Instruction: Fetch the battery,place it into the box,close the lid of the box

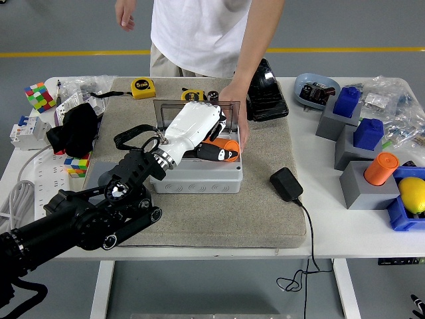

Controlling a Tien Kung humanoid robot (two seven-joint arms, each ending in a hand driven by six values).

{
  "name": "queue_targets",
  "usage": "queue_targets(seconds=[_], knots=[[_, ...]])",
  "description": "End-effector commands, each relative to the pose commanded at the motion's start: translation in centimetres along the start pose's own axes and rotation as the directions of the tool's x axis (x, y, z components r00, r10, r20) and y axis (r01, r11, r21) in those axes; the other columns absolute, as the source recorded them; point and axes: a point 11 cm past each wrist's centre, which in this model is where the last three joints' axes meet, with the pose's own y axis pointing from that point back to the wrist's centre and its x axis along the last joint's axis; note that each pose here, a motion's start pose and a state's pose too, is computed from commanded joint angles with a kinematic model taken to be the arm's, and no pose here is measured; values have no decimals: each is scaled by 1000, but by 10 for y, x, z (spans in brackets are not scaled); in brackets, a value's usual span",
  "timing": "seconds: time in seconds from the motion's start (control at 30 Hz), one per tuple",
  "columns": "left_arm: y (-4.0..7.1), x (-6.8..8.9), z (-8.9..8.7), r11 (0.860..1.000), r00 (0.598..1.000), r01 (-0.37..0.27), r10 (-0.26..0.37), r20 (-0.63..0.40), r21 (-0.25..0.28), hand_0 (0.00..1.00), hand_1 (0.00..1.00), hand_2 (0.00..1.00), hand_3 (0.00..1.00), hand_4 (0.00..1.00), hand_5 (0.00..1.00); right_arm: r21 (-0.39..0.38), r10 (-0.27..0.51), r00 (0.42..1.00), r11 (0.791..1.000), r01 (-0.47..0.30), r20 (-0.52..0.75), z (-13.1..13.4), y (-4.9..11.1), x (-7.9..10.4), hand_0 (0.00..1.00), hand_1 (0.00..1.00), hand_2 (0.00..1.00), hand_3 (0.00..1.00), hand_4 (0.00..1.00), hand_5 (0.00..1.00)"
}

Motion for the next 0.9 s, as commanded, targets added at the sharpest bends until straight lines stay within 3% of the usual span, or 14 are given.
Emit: queue_targets(seconds=[0.27, 0.3, 0.47, 0.5, 0.67, 0.7, 0.87, 0.9], knots=[[1, 6, 9, 1000, 998, -14, 12, -61, -20, 14, 2, 52, 55, 998, 132, 6, 0, 1000, 1000, 0, 2, -2, 0, -1, 631, 661, 659, 542, 967, 446], [1, 8, 10, 1000, 997, -18, 16, -72, -21, 27, 2, 124, 180, 998, 303, 5, 1, 1000, 1000, -1, 2, -1, 0, 0, 631, 662, 659, 542, 962, 443], [1, 23, 19, 998, 987, -47, 41, -158, -33, 27, 2, 124, 180, 998, 303, 3, 1, 1000, 1000, -1, 3, 0, 0, 1, 631, 662, 659, 542, 962, 443], [2, 26, 21, 998, 984, -49, 42, -173, -35, 105, 108, 248, 377, 998, 520, 4, 1, 1000, 1000, -1, 3, -1, 0, 1, 629, 662, 659, 542, 962, 444], [12, 32, 17, 1000, 971, -18, 12, -241, -21, 105, 108, 248, 377, 998, 520, 12, 4, 1000, 1000, -4, 5, -4, 0, 1, 629, 662, 659, 542, 962, 444], [16, 33, 14, 1000, 967, -6, 2, -256, -13, 163, 285, 339, 486, 998, 593, 12, 6, 1000, 1000, -6, 5, -4, 0, 2, 629, 661, 659, 541, 961, 442], [33, 36, 6, 999, 952, 36, -32, -304, 8, 163, 285, 339, 486, 998, 593, 10, 8, 1000, 1000, -8, 5, -4, 0, 4, 629, 661, 659, 541, 961, 442], [35, 36, 4, 999, 950, 43, -38, -311, 10, 215, 440, 430, 546, 998, 621, 11, 8, 1000, 1000, -8, 6, -4, 0, 4, 627, 661, 659, 542, 961, 442]])
